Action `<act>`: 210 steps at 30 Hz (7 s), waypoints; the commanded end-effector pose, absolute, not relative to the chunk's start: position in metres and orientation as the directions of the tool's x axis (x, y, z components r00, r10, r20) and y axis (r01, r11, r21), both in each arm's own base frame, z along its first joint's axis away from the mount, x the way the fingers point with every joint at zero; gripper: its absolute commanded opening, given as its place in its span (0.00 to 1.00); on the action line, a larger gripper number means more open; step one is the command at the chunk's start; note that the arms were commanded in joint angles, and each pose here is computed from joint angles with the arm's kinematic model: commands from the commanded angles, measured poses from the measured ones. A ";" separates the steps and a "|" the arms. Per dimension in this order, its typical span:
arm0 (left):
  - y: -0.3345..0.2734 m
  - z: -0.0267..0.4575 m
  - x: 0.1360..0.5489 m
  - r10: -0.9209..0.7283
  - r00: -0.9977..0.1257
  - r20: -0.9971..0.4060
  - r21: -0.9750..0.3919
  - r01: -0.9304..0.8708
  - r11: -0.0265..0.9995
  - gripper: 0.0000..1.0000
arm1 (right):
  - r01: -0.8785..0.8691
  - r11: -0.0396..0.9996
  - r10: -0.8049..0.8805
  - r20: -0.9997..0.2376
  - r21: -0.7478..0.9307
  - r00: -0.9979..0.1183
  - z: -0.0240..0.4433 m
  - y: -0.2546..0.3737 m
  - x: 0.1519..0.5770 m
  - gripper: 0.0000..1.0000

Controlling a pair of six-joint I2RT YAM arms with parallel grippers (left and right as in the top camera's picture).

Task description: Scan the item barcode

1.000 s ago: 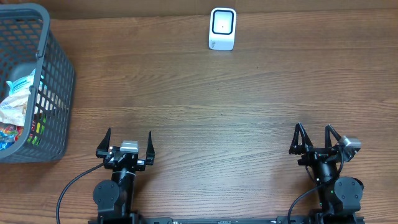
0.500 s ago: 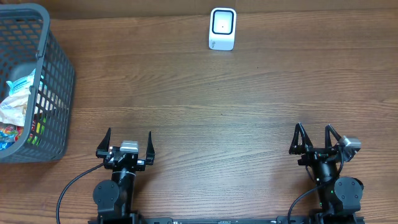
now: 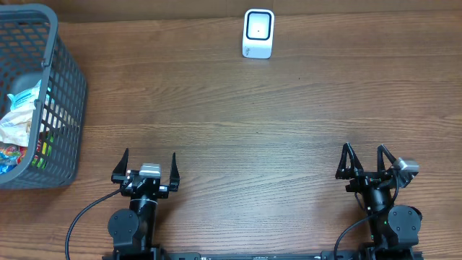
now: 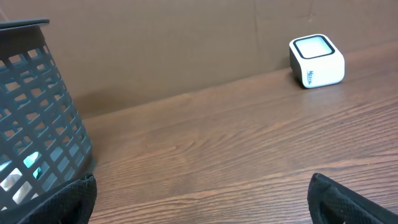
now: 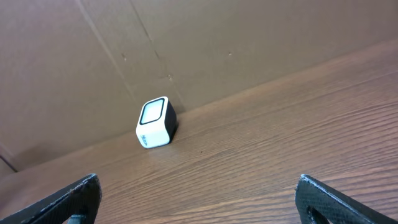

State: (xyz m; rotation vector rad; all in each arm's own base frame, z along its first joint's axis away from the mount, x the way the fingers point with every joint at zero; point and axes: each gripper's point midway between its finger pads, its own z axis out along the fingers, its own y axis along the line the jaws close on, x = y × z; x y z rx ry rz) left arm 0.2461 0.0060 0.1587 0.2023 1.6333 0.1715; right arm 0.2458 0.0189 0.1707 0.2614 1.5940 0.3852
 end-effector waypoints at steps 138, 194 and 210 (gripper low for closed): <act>0.015 0.259 0.225 -0.037 0.062 -0.997 -0.040 -0.048 0.998 1.00 | -0.119 0.957 0.267 -0.964 0.266 -0.007 0.221 0.024 0.232 1.00; 0.304 0.353 0.331 -0.520 -0.341 -0.783 -0.094 -0.761 0.641 1.00 | -0.025 0.955 0.159 -0.578 0.297 -0.800 0.288 0.056 0.313 1.00; 0.362 0.123 0.372 -0.780 -0.444 -0.442 -0.025 -0.863 0.505 1.00 | 0.008 0.952 0.171 -0.506 0.307 -0.846 0.269 0.058 0.314 1.00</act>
